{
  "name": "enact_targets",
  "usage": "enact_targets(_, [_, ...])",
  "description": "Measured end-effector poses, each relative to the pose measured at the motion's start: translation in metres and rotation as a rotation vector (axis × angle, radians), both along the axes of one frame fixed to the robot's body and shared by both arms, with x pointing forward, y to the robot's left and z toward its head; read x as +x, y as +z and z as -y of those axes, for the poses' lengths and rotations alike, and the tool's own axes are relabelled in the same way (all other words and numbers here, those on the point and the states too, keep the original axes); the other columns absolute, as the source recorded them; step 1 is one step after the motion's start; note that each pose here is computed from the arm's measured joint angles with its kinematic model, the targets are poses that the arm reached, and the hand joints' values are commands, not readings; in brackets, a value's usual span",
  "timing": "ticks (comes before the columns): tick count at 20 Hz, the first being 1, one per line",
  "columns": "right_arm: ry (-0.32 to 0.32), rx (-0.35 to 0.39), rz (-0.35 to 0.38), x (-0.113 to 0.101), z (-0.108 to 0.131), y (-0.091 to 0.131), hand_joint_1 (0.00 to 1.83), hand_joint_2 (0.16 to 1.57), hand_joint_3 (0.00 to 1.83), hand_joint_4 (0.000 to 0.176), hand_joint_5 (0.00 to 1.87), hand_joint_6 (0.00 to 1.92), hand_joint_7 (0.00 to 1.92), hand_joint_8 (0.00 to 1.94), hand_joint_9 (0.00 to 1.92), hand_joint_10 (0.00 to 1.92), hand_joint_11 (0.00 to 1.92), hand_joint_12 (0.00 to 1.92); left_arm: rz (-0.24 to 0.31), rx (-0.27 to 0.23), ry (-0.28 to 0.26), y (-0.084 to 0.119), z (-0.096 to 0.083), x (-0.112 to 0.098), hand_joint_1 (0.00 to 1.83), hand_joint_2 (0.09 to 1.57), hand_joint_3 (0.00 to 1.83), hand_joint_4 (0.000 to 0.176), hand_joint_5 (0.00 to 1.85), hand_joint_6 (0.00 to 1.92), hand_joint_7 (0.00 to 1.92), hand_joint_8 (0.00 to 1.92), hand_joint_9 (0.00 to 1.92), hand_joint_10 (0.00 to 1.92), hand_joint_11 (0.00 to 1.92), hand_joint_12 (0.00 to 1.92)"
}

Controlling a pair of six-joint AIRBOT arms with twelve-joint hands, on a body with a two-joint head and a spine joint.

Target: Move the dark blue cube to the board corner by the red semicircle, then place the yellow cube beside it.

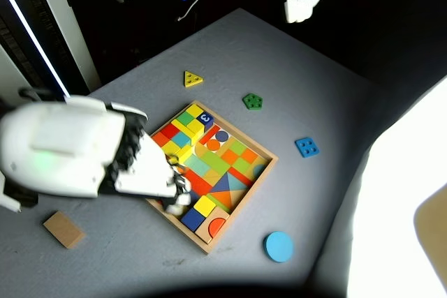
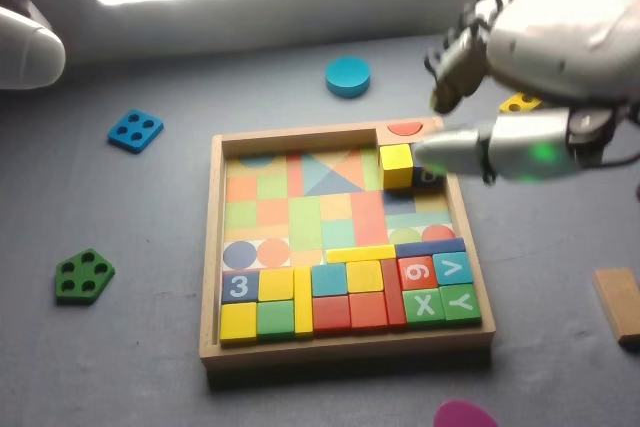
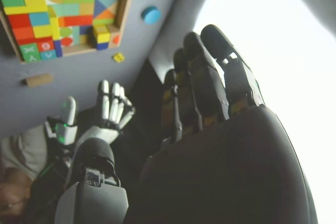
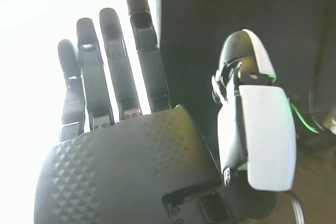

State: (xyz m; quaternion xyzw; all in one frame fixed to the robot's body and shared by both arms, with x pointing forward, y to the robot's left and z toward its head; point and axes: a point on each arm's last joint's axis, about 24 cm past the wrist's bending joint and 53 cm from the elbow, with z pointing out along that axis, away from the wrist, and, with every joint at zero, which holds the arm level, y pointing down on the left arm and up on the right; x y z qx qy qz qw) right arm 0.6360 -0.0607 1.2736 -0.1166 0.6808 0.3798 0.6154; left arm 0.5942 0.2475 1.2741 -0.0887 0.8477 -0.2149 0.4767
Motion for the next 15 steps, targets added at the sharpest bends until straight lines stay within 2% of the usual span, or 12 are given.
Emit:
enact_targets(1, [0.002,0.033,-0.005,0.000,0.001,0.011,0.11,1.21,0.00,0.000,0.80,0.79,0.88,1.08,0.74,1.52,0.51,1.92,0.000,-0.001,-0.001,0.000,0.000,0.000,0.19,1.31,0.00,0.000,0.97,0.07,1.08,0.21,0.75,0.92,0.32,1.62])
enact_targets(2, [0.000,0.043,-0.003,0.000,0.003,0.016,0.12,1.21,0.00,0.000,0.76,0.91,0.88,1.20,0.77,1.58,0.56,1.92,0.000,-0.001,0.000,0.000,0.000,0.000,0.23,1.31,0.00,0.000,0.99,0.10,1.05,0.37,0.77,0.98,0.35,1.62])
enact_targets(4, [0.005,0.035,-0.006,-0.005,0.002,0.015,0.08,1.21,0.00,0.000,0.73,1.08,0.91,1.33,0.81,1.67,0.61,1.92,0.002,0.003,0.002,0.000,-0.001,0.000,0.33,1.30,0.00,0.000,0.83,0.66,1.01,0.73,0.85,1.13,0.45,1.64])
enact_targets(5, [0.008,0.030,-0.003,-0.006,0.001,0.015,0.08,1.21,0.00,0.000,0.74,1.12,0.94,1.37,0.87,1.68,0.66,1.92,0.001,0.002,0.002,0.000,0.000,0.000,0.36,1.31,0.00,0.000,0.75,0.85,0.99,0.84,0.86,1.21,0.49,1.68])
enact_targets(7, [0.015,0.036,0.008,-0.009,-0.002,0.017,0.07,1.22,0.00,0.000,0.78,1.09,0.94,1.39,0.88,1.72,0.74,1.92,-0.001,-0.004,-0.003,0.000,0.001,0.000,0.39,1.32,0.00,0.000,0.65,1.08,0.94,1.01,0.81,1.36,0.49,1.76])
enact_targets(9, [0.020,0.034,0.007,-0.011,-0.004,0.016,0.07,1.22,0.00,0.000,0.79,1.10,0.93,1.45,0.86,1.75,0.72,1.92,0.002,0.000,0.001,0.000,0.000,0.000,0.39,1.32,0.00,0.000,0.60,1.24,0.89,1.10,0.78,1.41,0.48,1.80])
enact_targets(12, [0.031,0.034,0.004,-0.013,-0.009,0.016,0.05,1.21,0.00,0.000,0.80,1.10,0.94,1.44,0.86,1.73,0.69,1.92,0.000,-0.003,-0.001,0.000,0.001,0.000,0.38,1.33,0.00,0.000,0.58,1.25,0.88,1.15,0.78,1.45,0.48,1.84])
enact_targets(14, [0.032,0.035,0.004,-0.013,-0.010,0.016,0.04,1.21,0.00,0.000,0.80,1.07,0.92,1.37,0.84,1.67,0.64,1.92,0.001,-0.002,0.001,0.000,0.000,0.000,0.36,1.34,0.00,0.000,0.60,1.07,0.84,1.19,0.76,1.48,0.47,1.87])
enact_targets(15, [0.032,0.035,0.005,-0.013,-0.010,0.016,0.06,1.21,0.00,0.000,0.80,1.06,0.94,1.39,0.87,1.69,0.67,1.92,0.001,-0.001,0.001,0.000,0.000,0.000,0.36,1.33,0.00,0.000,0.60,1.05,0.85,1.17,0.76,1.46,0.44,1.83])
